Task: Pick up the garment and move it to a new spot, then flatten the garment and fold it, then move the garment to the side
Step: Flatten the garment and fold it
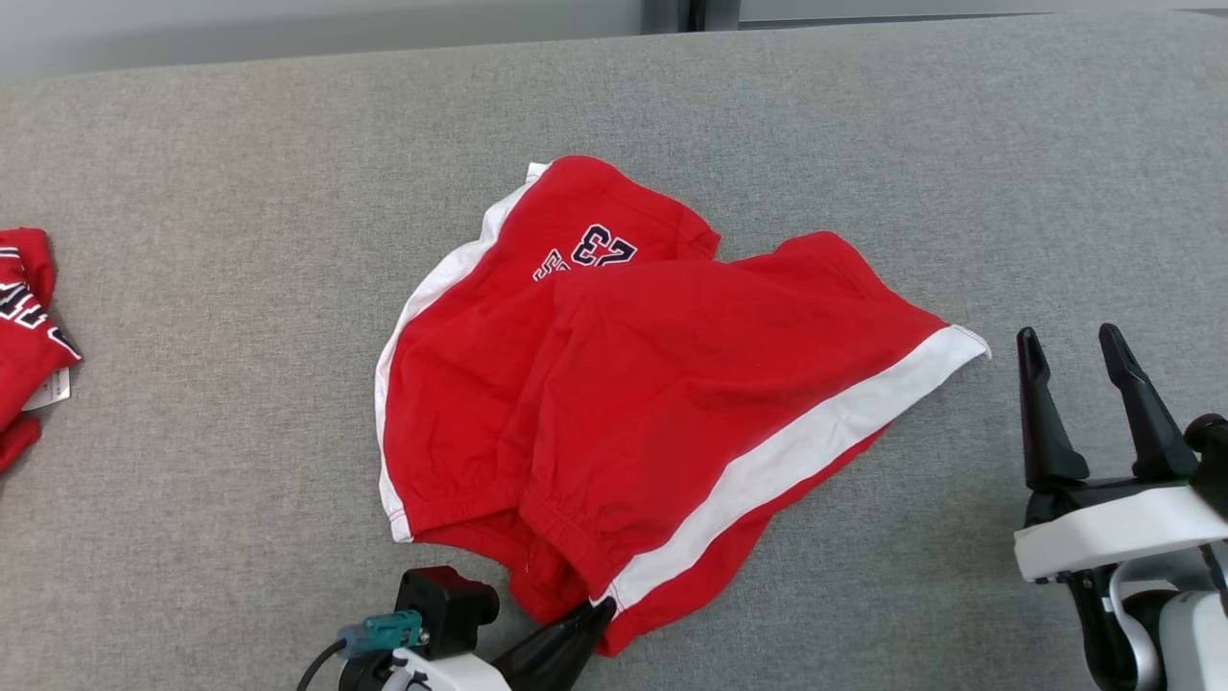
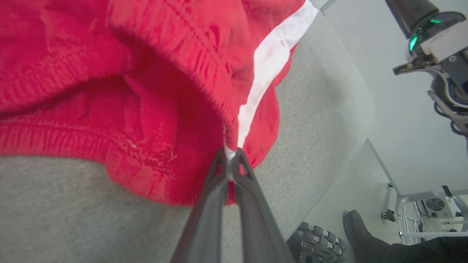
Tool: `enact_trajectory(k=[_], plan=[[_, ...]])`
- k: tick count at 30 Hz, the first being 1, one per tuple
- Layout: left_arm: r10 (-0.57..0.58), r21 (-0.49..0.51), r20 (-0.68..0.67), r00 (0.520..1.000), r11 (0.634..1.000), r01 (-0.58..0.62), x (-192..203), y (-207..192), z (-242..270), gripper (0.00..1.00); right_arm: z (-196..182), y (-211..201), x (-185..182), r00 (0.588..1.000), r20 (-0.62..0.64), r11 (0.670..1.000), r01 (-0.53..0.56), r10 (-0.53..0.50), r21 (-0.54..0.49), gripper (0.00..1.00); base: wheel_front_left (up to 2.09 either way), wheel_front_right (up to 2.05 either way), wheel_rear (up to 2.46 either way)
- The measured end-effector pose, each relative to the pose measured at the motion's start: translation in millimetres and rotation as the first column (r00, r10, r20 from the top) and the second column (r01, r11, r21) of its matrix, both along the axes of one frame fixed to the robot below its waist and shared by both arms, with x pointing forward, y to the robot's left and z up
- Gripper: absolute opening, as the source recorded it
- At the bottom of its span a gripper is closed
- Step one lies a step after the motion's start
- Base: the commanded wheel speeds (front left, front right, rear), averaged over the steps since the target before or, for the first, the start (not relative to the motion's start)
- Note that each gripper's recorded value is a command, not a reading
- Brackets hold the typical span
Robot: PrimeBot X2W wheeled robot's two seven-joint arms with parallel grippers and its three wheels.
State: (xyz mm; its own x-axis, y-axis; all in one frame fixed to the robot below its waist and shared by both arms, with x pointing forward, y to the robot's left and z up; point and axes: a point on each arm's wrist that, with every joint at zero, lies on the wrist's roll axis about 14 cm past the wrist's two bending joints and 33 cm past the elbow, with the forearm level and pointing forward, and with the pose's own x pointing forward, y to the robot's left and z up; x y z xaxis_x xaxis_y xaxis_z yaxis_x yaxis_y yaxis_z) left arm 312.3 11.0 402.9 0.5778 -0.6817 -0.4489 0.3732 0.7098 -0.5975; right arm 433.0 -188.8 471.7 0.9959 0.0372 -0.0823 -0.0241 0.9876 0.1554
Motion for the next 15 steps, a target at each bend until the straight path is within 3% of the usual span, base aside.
enact_trajectory(k=[8, 15], plan=[[-0.001, 0.023, 0.011, 1.000, 1.000, 0.001, 4.6, 3.6, -5.1, 0.00, -25.5, -12.7, 3.0, 0.996, -0.083, 0.999, 0.039, -0.039, 0.006, 1.00, 0.00, 0.00, 0.00], [0.007, 0.027, 0.008, 1.000, 1.000, -0.007, 11.1, 5.8, -11.2, 0.00, -66.9, 4.5, 16.3, 0.978, -0.208, 0.999, -0.001, 0.008, 0.033, 1.00, 0.00, 0.00, 0.00]])
